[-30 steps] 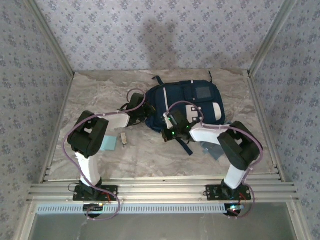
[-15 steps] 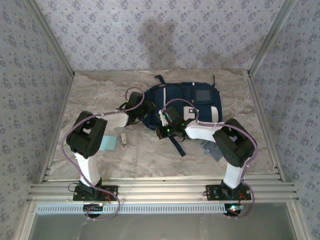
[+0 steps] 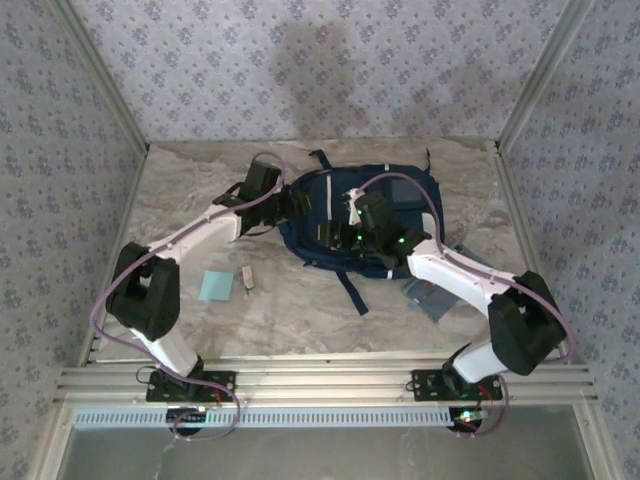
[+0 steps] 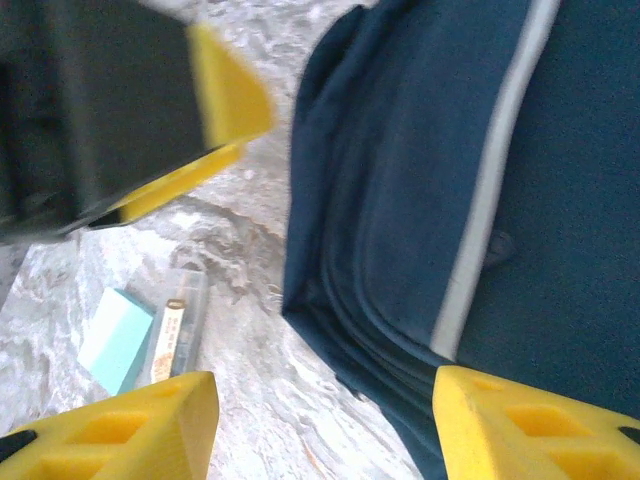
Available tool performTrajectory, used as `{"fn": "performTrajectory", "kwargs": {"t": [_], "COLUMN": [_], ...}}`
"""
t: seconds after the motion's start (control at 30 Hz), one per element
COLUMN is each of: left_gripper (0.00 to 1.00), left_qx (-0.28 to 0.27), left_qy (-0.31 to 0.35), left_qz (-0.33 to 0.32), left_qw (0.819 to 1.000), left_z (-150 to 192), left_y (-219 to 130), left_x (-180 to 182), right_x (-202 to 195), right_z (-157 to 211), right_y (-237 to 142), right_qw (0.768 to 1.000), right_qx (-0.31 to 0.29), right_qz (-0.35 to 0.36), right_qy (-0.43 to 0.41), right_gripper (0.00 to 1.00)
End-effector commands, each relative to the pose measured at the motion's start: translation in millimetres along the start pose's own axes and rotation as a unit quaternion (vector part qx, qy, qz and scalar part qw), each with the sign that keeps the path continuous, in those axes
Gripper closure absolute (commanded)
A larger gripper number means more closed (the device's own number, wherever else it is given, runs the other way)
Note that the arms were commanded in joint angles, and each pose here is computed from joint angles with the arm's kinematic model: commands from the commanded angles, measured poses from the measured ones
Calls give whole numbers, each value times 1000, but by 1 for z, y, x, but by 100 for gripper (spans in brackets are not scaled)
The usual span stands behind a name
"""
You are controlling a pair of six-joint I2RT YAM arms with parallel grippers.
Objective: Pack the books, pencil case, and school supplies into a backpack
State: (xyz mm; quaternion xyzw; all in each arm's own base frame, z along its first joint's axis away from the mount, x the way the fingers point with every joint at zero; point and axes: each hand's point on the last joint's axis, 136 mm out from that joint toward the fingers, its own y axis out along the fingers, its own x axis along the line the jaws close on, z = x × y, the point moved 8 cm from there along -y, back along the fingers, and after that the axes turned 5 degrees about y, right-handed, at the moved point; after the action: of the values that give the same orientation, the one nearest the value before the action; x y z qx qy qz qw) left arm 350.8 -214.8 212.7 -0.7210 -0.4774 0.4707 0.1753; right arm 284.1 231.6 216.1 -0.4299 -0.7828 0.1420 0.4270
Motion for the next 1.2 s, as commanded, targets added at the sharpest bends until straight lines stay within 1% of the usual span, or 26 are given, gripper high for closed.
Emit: {"fn": "performTrajectory", "kwargs": {"t": [0.0,0.13,0.27,0.33,0.5,0.6,0.73,0.8,0.9,0.97,1.07,1.17], "left_gripper": [46,46,46,46,45,45,46,47,47,47,47,47], "left_qx": [59,107,135,144,177,207,233,237,232,222,209,204], "left_qy": [92,175,232,256,319,333,346,356,370,376,378,387], "left_qz": [-20,-18,-14,-16,-29,-43,-53,-63,-79,-79,-72,-63], "left_qw": [994,979,963,956,931,919,907,902,896,896,899,897], "left_z": [24,55,78,85,101,106,113,114,111,107,102,103], "left_y": [-14,-12,-9,-7,3,13,27,34,44,49,56,62], "left_x": [-9,-17,-19,-20,-18,-12,-6,-2,0,-2,-8,-13], "right_x": [-27,-51,-70,-78,-103,-124,-142,-147,-149,-150,-151,-153], "right_z": [16,32,53,62,75,75,66,61,58,57,60,63], "right_y": [-13,-27,-40,-45,-49,-47,-44,-43,-41,-39,-37,-36], "right_qw": [993,974,953,944,927,915,910,909,909,909,910,908], "right_qx": [34,48,26,15,5,-16,-40,-44,-46,-46,-41,-39], "right_qz": [83,139,144,153,180,185,194,195,190,189,188,188], "right_qy": [78,172,267,293,329,357,366,367,367,367,367,372], "right_gripper": [40,39,37,30,27,27,27,27,27,27,28,28]}}
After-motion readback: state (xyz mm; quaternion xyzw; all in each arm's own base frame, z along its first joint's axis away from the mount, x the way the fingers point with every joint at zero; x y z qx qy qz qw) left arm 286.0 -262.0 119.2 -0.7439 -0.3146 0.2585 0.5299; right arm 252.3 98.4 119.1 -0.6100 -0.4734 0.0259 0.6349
